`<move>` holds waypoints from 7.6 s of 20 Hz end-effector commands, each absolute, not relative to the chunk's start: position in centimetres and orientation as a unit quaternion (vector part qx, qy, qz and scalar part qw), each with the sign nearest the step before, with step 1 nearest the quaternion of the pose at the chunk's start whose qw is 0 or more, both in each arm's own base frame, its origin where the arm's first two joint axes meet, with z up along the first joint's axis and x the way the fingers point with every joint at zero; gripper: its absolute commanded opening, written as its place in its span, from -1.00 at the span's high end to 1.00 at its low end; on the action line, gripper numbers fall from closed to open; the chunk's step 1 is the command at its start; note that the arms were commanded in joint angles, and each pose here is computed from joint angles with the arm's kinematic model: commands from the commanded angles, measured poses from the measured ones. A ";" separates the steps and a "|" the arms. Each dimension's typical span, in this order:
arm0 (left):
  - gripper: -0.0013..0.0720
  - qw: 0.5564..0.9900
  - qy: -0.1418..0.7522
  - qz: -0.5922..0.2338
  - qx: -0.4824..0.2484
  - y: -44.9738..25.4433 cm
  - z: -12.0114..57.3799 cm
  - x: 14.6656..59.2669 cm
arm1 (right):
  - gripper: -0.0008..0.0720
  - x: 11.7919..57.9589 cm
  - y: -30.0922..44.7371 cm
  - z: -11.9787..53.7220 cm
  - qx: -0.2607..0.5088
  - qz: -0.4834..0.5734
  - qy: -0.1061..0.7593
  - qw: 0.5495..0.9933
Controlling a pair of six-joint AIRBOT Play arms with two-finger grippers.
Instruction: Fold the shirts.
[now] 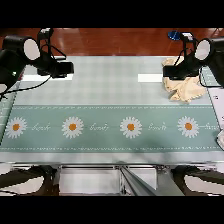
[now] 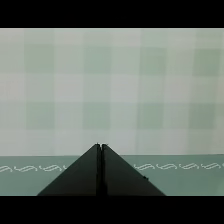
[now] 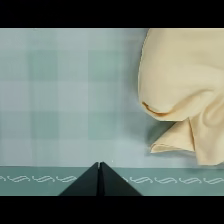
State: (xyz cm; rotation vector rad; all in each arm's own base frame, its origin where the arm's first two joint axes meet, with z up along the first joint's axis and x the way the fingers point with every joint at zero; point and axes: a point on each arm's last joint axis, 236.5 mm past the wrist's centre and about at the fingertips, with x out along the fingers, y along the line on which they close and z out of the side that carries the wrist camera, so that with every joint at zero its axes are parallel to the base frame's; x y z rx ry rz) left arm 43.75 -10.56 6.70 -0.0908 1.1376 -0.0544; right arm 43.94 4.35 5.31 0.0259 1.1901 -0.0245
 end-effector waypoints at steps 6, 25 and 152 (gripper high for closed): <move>0.92 0.841 0.539 -0.025 -0.043 -10.5 6.7 43.8 | 0.90 43.9 4.4 5.3 0.012 -0.011 0.561 0.828; -0.42 0.866 0.498 -0.028 -0.039 -11.1 3.1 48.9 | -0.17 53.5 -7.0 10.3 -0.065 -0.178 0.350 0.917; 0.92 0.993 -0.059 -0.104 0.007 -7.4 53.2 16.5 | 0.90 16.2 4.7 54.2 -0.005 0.099 -0.043 0.994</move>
